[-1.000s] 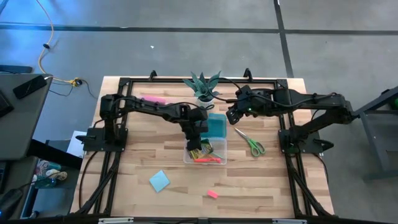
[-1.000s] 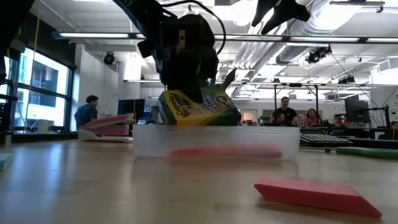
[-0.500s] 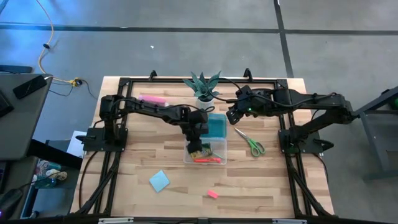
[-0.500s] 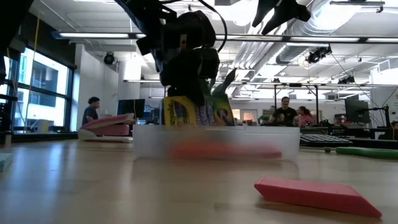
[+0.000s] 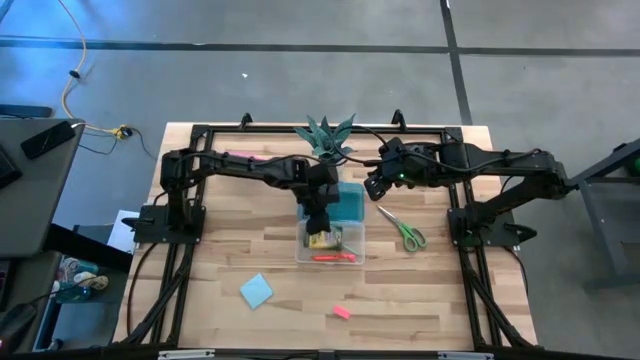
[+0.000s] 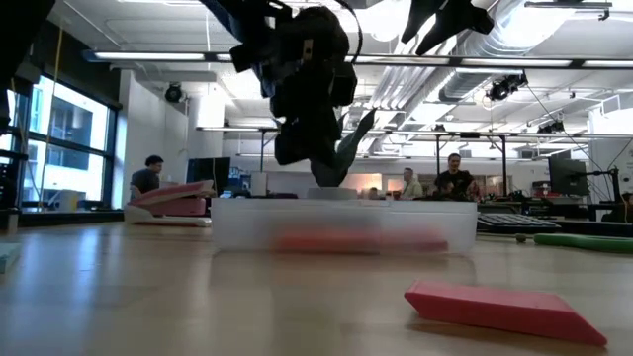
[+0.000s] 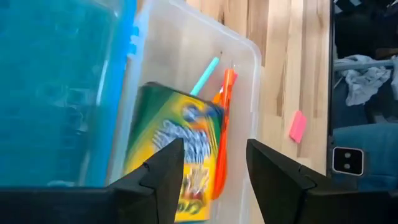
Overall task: Pack school essentials
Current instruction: Put the green scissors into the supply box
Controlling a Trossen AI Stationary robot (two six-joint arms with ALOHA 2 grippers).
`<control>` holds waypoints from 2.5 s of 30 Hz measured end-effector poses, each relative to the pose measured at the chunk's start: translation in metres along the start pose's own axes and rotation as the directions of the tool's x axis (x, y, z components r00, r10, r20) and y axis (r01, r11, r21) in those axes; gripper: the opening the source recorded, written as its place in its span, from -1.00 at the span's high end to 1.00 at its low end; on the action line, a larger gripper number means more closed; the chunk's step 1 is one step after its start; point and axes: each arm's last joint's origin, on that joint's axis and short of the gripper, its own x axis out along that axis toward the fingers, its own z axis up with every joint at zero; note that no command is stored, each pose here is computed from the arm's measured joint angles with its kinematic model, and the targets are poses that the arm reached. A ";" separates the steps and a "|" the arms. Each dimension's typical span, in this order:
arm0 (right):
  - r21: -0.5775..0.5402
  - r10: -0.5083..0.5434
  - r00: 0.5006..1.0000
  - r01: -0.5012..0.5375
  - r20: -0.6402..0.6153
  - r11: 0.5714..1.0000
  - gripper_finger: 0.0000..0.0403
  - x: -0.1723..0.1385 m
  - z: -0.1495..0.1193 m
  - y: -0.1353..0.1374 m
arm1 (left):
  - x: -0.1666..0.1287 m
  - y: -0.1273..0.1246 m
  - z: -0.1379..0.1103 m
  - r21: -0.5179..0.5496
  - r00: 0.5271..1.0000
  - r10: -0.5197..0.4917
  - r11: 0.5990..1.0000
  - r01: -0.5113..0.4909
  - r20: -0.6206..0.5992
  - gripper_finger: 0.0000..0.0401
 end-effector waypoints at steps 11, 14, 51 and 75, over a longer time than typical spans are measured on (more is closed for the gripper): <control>-0.034 -0.028 0.996 0.025 -0.084 0.999 0.20 -0.004 -0.007 -0.007 | -0.053 -0.012 0.015 0.088 0.998 0.070 0.994 -0.071 0.008 0.28; -0.060 -0.040 0.989 0.032 -0.141 0.998 0.20 -0.005 -0.012 -0.009 | -0.073 -0.024 0.015 0.117 0.997 0.061 0.991 -0.068 0.056 0.29; -0.057 -0.184 0.717 0.198 -0.672 0.979 0.20 0.070 -0.175 -0.037 | -0.094 -0.044 -0.104 -0.023 0.912 0.046 0.999 -0.041 0.407 0.35; -0.022 -0.160 0.721 0.198 -0.674 0.980 0.20 0.100 -0.214 -0.063 | -0.095 -0.045 -0.101 -0.033 0.895 0.056 0.998 -0.046 0.442 0.35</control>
